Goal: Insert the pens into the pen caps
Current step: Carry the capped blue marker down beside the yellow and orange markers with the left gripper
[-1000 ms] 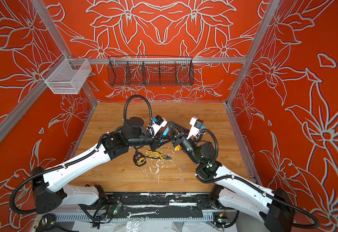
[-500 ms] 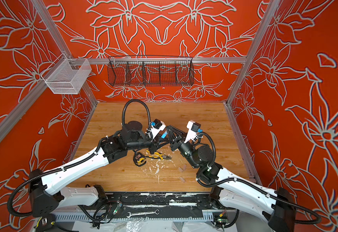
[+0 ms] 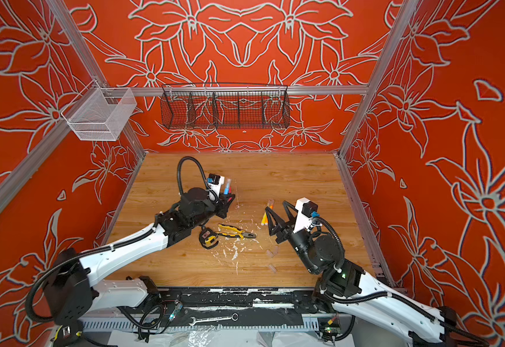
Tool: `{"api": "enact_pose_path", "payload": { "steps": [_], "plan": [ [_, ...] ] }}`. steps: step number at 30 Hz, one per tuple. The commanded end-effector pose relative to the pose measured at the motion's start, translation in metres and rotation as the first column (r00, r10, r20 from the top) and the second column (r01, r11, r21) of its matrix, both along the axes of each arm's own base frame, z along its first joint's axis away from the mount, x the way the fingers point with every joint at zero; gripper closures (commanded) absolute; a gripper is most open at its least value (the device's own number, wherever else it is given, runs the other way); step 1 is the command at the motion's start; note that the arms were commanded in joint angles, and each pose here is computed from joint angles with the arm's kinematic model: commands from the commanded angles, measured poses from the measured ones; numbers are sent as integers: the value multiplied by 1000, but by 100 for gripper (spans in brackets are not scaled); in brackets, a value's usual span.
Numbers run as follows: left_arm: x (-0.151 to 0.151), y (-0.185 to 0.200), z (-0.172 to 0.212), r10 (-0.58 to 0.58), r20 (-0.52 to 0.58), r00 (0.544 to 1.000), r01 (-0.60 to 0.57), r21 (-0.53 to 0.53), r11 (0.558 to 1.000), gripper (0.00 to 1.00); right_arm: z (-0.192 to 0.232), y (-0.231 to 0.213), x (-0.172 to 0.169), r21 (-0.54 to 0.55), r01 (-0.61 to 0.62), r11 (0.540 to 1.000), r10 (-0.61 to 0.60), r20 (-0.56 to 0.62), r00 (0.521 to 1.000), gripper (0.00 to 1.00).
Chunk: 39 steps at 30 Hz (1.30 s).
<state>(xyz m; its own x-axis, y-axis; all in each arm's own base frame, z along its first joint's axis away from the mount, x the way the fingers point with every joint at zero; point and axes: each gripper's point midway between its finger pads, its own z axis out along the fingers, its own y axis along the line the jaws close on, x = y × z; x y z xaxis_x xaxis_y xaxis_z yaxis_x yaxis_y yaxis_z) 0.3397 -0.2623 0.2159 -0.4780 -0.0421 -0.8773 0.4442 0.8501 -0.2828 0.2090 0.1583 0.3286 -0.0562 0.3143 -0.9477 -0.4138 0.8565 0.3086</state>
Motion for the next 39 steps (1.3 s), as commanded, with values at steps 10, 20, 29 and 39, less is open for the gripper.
{"api": "enact_pose_path", "payload": {
  "steps": [10,20,29,39],
  "plan": [
    [30,13,-88,406,-559,723,-439,81,895,100,-74,-96,49,-234,446,864,-468,-42,883,15],
    [35,-20,-130,339,-669,661,-357,116,927,100,-152,-131,95,-313,507,803,-584,-243,775,15],
    [46,-66,-146,114,-637,762,-204,-70,976,100,-175,-136,110,-290,521,803,-592,-286,753,19],
    [50,-98,-174,78,-613,786,-114,-19,993,100,-186,-124,122,-313,467,827,-554,-314,771,24]
  ]
}}
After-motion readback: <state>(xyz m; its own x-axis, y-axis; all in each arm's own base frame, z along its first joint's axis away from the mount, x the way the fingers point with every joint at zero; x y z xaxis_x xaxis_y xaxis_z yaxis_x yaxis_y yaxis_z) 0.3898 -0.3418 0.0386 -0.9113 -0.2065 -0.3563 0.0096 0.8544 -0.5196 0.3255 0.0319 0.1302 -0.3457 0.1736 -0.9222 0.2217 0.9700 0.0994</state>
